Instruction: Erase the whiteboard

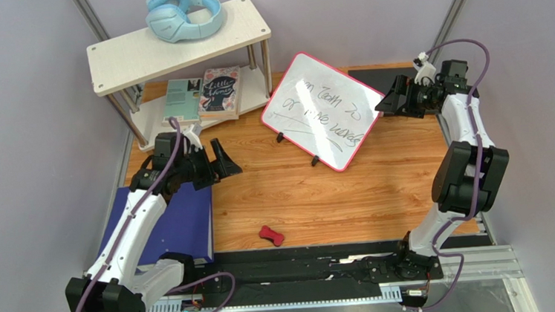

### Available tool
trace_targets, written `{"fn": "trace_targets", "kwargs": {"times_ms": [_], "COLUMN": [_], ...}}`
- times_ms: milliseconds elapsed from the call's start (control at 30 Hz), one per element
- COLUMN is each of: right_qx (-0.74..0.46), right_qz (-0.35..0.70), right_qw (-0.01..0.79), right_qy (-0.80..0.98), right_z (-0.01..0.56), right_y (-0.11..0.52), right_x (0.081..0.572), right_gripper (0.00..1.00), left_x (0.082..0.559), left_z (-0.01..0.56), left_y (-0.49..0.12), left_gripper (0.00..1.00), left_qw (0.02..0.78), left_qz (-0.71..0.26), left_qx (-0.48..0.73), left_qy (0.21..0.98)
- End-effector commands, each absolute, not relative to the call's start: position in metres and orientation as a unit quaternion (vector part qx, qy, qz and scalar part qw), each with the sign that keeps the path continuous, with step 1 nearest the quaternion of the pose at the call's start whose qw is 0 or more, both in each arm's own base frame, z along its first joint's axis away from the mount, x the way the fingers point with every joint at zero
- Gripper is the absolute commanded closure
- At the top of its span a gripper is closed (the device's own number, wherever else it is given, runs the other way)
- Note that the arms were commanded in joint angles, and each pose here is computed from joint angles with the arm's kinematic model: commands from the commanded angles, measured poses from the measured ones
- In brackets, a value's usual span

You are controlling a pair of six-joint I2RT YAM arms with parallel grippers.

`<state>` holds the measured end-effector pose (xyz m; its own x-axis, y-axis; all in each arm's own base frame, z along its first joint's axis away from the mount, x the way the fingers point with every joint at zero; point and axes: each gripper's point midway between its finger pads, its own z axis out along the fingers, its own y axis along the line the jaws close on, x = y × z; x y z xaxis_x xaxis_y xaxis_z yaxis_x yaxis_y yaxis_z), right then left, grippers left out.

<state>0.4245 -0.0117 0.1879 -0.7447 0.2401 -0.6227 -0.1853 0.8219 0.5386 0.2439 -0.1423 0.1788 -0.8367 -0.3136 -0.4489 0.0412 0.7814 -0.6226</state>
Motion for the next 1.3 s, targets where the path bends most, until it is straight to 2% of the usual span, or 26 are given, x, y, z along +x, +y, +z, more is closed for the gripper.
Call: {"fn": "trace_targets", "kwargs": {"times_ms": [0,133,167,267,367,400,567,633,667,700,733,800,1033,1267], "right_qx": [-0.013,0.005,0.007,0.025,0.04,0.042,0.046,0.046,0.048,0.047,0.048,0.049,0.056,0.064], "right_qz": [0.311,0.301,0.297,0.29,0.286,0.285,0.287,0.286,0.287,0.287,0.289,0.289,0.291,0.307], "right_qw": [0.375,0.383,0.389,0.405,0.417,0.419,0.418,0.42,0.418,0.418,0.416,0.416,0.415,0.41], "right_qy": [0.873,0.873,0.872,0.867,0.862,0.861,0.861,0.86,0.861,0.861,0.861,0.861,0.86,0.857], "right_z": [0.202,0.197,0.2,0.207,0.209,0.21,0.205,0.204,0.203,0.202,0.201,0.201,0.196,0.193], "right_y": [-0.003,-0.011,-0.014,-0.029,-0.04,-0.042,-0.044,-0.045,-0.045,-0.045,-0.045,-0.046,-0.051,-0.054], "right_x": [0.414,0.404,0.402,0.398,0.394,0.393,0.39,0.39,0.39,0.39,0.39,0.39,0.388,0.388], "right_gripper": [0.0,0.0,0.0,0.0,0.0,0.0,0.0,0.0,0.0,0.0,0.0,0.0,0.0,0.0], "left_x": [0.231,0.208,0.204,0.182,0.158,0.148,0.11,0.095,0.092,0.089,0.087,0.083,0.083,0.095], "left_z": [0.177,0.16,0.15,0.129,0.113,0.111,0.11,0.109,0.108,0.105,0.101,0.094,0.064,0.051], "left_y": [-0.17,-0.198,-0.197,-0.207,-0.209,-0.212,-0.222,-0.227,-0.229,-0.23,-0.231,-0.234,-0.247,-0.274], "left_gripper": [0.01,0.01,0.01,0.05,0.13,0.24,0.4,0.52,0.59,0.77,0.87,1.0,1.0,1.0], "left_qw": [0.268,0.228,0.209,0.16,0.123,0.115,0.09,0.078,0.073,0.068,0.058,0.043,-0.016,-0.015], "left_qz": [-0.334,-0.302,-0.266,-0.206,-0.168,-0.167,-0.182,-0.184,-0.184,-0.179,-0.17,-0.157,-0.085,-0.064], "left_qx": [-0.005,0.057,0.058,0.077,0.07,0.075,0.073,0.083,0.08,0.082,0.081,0.086,0.094,0.117], "left_qy": [0.904,0.924,0.939,0.962,0.976,0.976,0.976,0.976,0.977,0.978,0.98,0.983,0.992,0.991]}}
